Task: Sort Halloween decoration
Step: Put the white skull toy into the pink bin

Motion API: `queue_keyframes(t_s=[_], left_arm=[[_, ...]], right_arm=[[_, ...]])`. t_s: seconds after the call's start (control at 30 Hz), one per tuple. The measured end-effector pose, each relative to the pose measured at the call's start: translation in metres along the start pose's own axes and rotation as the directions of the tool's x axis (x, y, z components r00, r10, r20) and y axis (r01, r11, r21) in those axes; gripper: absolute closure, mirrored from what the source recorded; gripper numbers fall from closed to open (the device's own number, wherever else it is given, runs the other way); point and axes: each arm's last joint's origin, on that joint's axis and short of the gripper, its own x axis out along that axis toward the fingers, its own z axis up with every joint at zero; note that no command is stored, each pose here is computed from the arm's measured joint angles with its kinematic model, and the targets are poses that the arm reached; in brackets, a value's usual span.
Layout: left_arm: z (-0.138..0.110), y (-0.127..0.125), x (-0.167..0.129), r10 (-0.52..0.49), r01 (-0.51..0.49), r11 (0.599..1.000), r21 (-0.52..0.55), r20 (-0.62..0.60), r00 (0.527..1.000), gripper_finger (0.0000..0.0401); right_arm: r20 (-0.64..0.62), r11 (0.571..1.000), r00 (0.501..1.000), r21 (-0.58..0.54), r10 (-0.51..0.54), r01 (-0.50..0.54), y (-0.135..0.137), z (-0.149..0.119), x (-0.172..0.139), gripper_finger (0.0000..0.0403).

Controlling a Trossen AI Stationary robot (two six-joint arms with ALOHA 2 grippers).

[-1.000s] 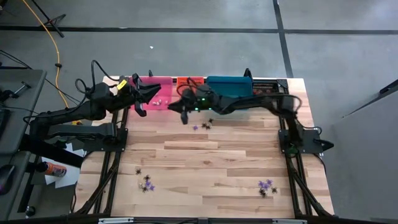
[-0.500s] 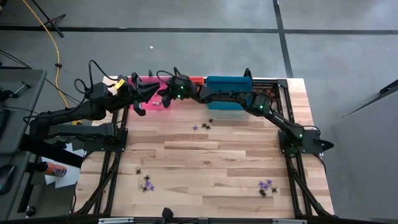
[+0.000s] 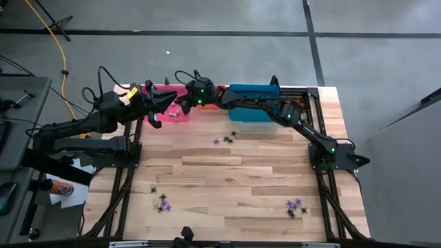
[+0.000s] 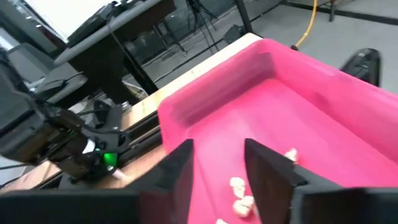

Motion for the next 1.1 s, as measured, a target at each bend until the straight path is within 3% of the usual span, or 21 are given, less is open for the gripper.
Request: queue_keyframes(t_s=[0.2,0.37,0.47,0.6,0.73,0.8,0.87,0.93,1.0,1.1], left_arm=[[0.000,0.000,0.000,0.000,0.000,1.000,0.000,0.000,1.000,0.0354],[0.000,0.000,0.000,0.001,-0.001,1.000,0.000,0.000,1.000,0.0354],[0.000,0.000,0.000,0.002,-0.002,1.000,0.000,0.000,1.000,0.0354],[-0.001,0.000,0.000,0.011,-0.011,1.000,0.013,-0.004,1.000,0.0354],[-0.001,0.001,0.000,0.027,-0.027,0.999,0.020,-0.009,1.000,0.0354],[-0.002,0.001,0.000,0.029,-0.029,0.999,0.021,-0.018,0.999,0.0354],[-0.004,0.001,0.000,0.032,-0.031,0.999,0.023,-0.033,0.999,0.0354],[-0.005,0.002,0.000,0.036,-0.034,0.999,0.024,-0.053,0.998,0.0354],[-0.009,0.002,0.001,0.041,-0.040,0.999,0.019,-0.081,0.996,0.0354],[-0.016,0.003,0.004,0.035,-0.035,0.999,0.006,-0.135,0.990,0.0354]], right_arm=[[-0.025,1.000,1.000,-0.017,0.015,-0.015,-0.004,0.007,-0.006,0.0187],[-0.137,0.997,0.990,-0.067,0.036,-0.046,-0.013,0.035,-0.034,0.0175],[-0.268,0.986,0.963,-0.162,-0.020,-0.024,-0.011,0.049,-0.060,0.0200],[-0.463,0.961,0.883,-0.269,-0.076,-0.058,0.001,0.054,-0.095,0.0278],[-0.670,0.962,0.741,-0.229,-0.044,-0.149,0.008,0.030,-0.122,0.0381],[-0.723,0.966,0.691,-0.180,-0.003,-0.184,0.015,0.012,-0.138,0.0391],[-0.742,0.970,0.671,-0.157,0.009,-0.188,0.024,-0.007,-0.157,0.0388],[-0.739,0.975,0.674,-0.137,0.018,-0.177,0.034,-0.031,-0.180,0.0397],[-0.704,0.984,0.710,-0.104,0.031,-0.145,0.047,-0.052,-0.207,0.0399],[-0.575,0.990,0.816,-0.069,0.060,-0.121,0.073,-0.071,-0.247,0.0399]])
